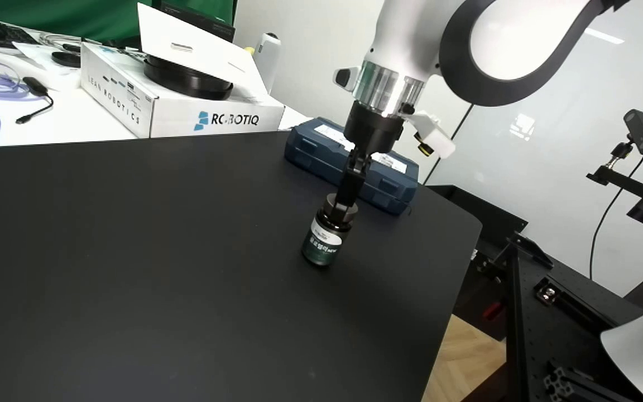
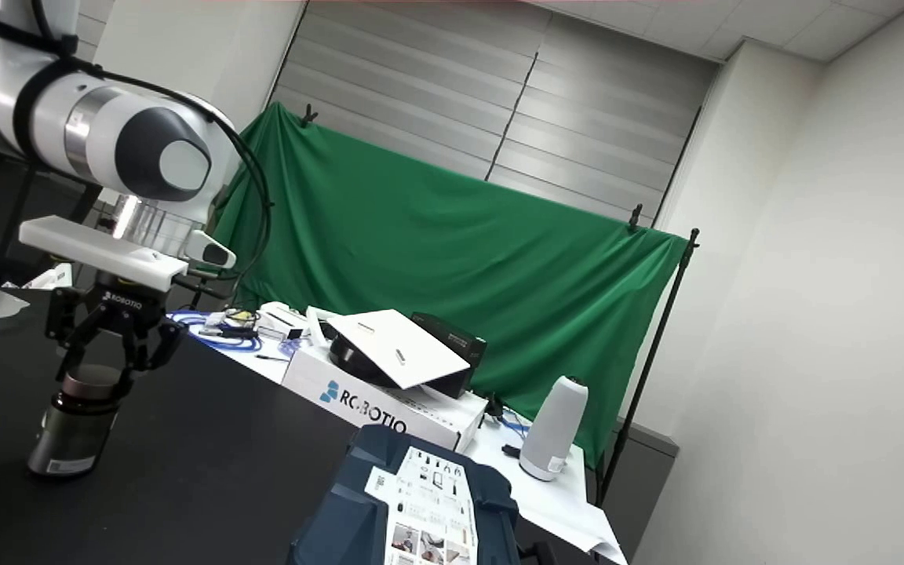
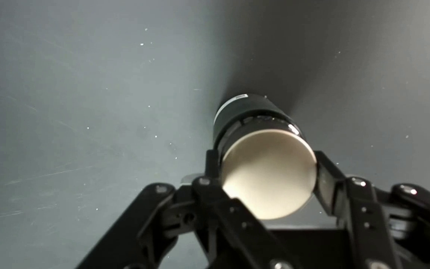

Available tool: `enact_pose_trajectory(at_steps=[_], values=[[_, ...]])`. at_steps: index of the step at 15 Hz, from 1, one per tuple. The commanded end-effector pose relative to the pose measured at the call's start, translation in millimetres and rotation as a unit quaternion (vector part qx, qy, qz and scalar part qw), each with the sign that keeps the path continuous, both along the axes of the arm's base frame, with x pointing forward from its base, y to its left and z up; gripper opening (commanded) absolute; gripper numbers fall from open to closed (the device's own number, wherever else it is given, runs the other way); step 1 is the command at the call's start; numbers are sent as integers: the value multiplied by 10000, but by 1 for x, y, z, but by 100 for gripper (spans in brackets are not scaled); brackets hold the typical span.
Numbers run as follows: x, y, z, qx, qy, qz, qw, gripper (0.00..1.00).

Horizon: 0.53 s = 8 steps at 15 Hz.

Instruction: Put the bottle on top of the dark blue case

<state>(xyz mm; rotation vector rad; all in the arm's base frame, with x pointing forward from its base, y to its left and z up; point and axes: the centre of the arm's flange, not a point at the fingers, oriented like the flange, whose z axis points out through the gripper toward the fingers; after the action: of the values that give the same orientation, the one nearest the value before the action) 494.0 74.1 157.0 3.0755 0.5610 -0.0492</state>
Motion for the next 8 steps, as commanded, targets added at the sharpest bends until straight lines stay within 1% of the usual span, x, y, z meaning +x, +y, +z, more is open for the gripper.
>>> enact_pose_trajectory(at_steps=[1,3,8], values=[[2,-5,7,20,-44,-121,9999,36],[2,-11,22,-52,-129,-188,9997,36],[-4,-42,78,-219,-692,-372,9967,36]])
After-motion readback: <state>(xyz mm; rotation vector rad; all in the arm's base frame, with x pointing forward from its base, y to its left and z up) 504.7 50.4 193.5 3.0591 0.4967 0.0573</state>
